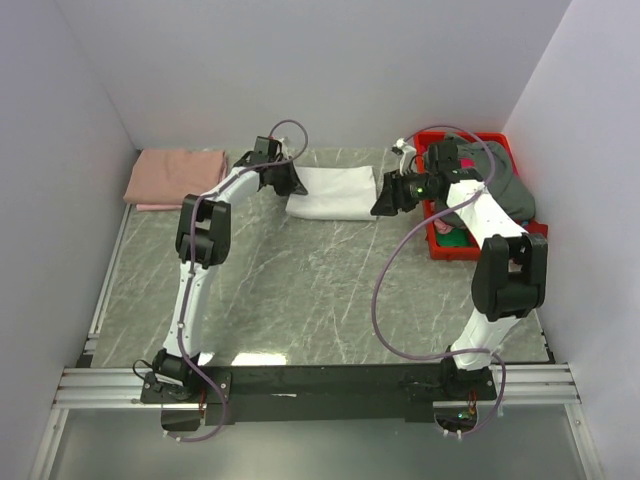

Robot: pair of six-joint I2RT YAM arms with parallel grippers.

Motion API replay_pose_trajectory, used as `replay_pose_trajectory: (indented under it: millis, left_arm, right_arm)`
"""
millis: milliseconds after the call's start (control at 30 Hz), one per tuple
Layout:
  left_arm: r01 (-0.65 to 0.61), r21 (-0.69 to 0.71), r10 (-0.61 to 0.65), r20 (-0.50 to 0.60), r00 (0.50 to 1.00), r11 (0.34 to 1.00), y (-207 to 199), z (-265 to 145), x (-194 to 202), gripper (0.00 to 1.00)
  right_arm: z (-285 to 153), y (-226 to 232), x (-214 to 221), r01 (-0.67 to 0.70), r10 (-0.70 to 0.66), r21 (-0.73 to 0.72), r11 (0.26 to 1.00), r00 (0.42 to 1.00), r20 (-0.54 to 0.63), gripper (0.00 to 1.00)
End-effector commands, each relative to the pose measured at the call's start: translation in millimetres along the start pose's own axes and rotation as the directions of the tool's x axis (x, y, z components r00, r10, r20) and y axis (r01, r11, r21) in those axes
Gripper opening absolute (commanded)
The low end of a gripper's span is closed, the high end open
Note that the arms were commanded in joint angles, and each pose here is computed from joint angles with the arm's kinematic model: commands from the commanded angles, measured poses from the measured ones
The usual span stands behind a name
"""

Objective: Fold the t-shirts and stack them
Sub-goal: Neatly place the folded tshirt to the corner

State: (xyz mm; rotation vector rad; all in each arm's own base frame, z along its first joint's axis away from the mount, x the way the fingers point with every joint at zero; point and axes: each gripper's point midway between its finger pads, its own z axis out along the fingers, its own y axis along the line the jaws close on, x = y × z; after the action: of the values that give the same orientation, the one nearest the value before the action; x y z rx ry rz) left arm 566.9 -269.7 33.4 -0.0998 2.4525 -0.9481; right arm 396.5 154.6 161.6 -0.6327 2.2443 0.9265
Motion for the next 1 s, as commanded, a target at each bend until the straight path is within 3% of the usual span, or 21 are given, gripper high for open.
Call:
replay_pose_trajectory:
  millis: [0, 67, 100, 233, 567, 967]
  left_arm:
    - [-0.119, -0.405, 0.176, 0.106, 0.979, 0.907, 41, -52, -25, 0.0]
    - [-0.157, -0.518, 0.265, 0.14, 0.954, 0.841, 42, -78, -38, 0.0]
    - [-0.168, -0.613, 0.32, 0.145, 0.936, 0.772, 55, -95, -43, 0.0]
    - [-0.194, -0.747, 0.454, 0.16, 0.877, 0.636, 45, -152, -62, 0.0]
    - [-0.264, -0.906, 0.617, -0.005, 0.787, 0.33, 65, -209, -77, 0.0]
    - [-0.256, -0.958, 0.688, -0.098, 0.719, 0.131, 59, -235, -110, 0.0]
  right_arm:
    - [-19, 12, -21, 0.051, -0.05, -0.002, 0.999, 0.996, 0.078, 0.62]
    - [-21, 14, -22, 0.052, -0.052, 0.0, 0.999, 0.995, 0.084, 0.62]
    - [-22, 13, -22, 0.051, -0.051, 0.001, 0.999, 0.995, 0.085, 0.62]
    - [-21, 12, -22, 0.049, -0.049, 0.005, 0.999, 0.996, 0.08, 0.62]
    - [-21, 15, -21, 0.05, -0.049, -0.01, 0.999, 0.995, 0.082, 0.62]
    - [-18, 18, -17, 0.04, -0.037, -0.044, 0.998, 0.997, 0.071, 0.62]
